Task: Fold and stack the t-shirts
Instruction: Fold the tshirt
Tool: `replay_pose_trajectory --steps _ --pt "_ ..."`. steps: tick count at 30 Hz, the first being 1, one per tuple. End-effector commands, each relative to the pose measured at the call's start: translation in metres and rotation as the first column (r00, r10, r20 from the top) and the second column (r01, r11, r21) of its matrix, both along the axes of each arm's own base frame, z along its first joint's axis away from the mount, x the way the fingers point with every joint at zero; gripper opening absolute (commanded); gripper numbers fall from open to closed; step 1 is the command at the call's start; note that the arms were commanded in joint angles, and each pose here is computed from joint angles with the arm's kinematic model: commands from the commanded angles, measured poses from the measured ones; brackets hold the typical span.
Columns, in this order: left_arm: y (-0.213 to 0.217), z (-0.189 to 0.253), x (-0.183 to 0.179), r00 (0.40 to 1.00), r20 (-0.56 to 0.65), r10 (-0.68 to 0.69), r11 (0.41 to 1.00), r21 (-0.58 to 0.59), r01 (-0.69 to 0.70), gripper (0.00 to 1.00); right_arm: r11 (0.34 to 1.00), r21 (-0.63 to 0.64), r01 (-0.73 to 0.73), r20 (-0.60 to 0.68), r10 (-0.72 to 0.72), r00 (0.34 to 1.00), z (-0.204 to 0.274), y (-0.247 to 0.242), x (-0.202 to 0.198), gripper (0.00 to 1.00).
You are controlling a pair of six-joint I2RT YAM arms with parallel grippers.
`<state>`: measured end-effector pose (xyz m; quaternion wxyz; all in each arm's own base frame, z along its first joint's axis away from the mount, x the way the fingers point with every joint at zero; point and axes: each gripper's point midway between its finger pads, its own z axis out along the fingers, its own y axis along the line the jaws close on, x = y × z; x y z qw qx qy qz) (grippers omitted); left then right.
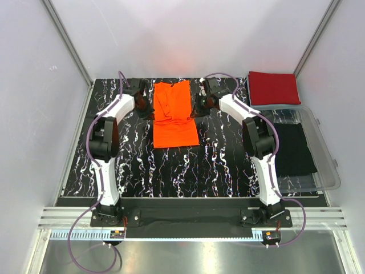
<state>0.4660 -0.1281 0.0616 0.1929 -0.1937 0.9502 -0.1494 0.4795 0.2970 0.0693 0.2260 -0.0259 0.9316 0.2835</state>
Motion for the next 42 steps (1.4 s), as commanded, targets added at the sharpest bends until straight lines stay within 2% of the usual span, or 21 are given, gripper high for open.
replay_pose_trajectory --steps 1,3,7,9,12,16,20,27,31,42 --pt "0.003 0.016 0.022 0.998 0.059 0.012 1.000 -0.011 -0.012 0.16 1.000 0.010 0.025 0.056 -0.026 0.998 0.017 -0.004 0.023 0.13" --pt "-0.002 0.021 0.025 0.997 0.077 -0.031 0.999 -0.027 0.033 0.25 0.999 -0.019 0.042 0.051 -0.041 0.998 0.014 -0.009 0.025 0.18" --pt "0.003 0.044 0.025 0.991 0.129 -0.043 0.999 0.001 0.043 0.29 0.998 -0.031 0.050 0.069 -0.048 0.996 0.033 -0.014 0.024 0.25" --pt "0.004 0.057 0.018 0.988 0.150 -0.036 0.999 0.006 0.035 0.29 0.998 -0.021 0.052 0.082 -0.050 0.995 0.047 -0.016 0.019 0.26" --pt "-0.004 0.051 -0.001 0.990 0.123 -0.066 0.998 0.005 0.065 0.28 0.999 -0.013 0.040 0.066 -0.039 0.997 0.052 -0.018 0.005 0.25" --pt "-0.018 0.030 -0.028 0.991 0.072 -0.111 0.994 0.005 0.111 0.25 0.999 -0.017 0.028 0.014 -0.027 1.000 0.040 -0.021 -0.015 0.22" --pt "-0.030 0.016 -0.039 0.991 0.044 -0.126 0.992 -0.025 0.127 0.22 1.000 -0.014 0.004 -0.026 -0.004 1.000 0.028 -0.018 -0.026 0.22" --pt "-0.035 0.006 -0.023 0.992 0.042 -0.121 0.992 -0.015 0.122 0.21 0.999 -0.010 -0.030 -0.037 0.029 0.999 0.012 -0.010 -0.022 0.22" --pt "-0.031 0.011 0.000 0.991 0.082 -0.108 0.994 0.008 0.108 0.21 0.999 -0.007 -0.039 -0.004 0.039 0.999 0.013 -0.004 -0.007 0.22" --pt "-0.011 -0.017 0.039 0.996 0.072 -0.059 0.998 0.030 0.057 0.20 1.000 0.004 -0.025 0.006 0.025 1.000 -0.011 0.003 0.029 0.22"
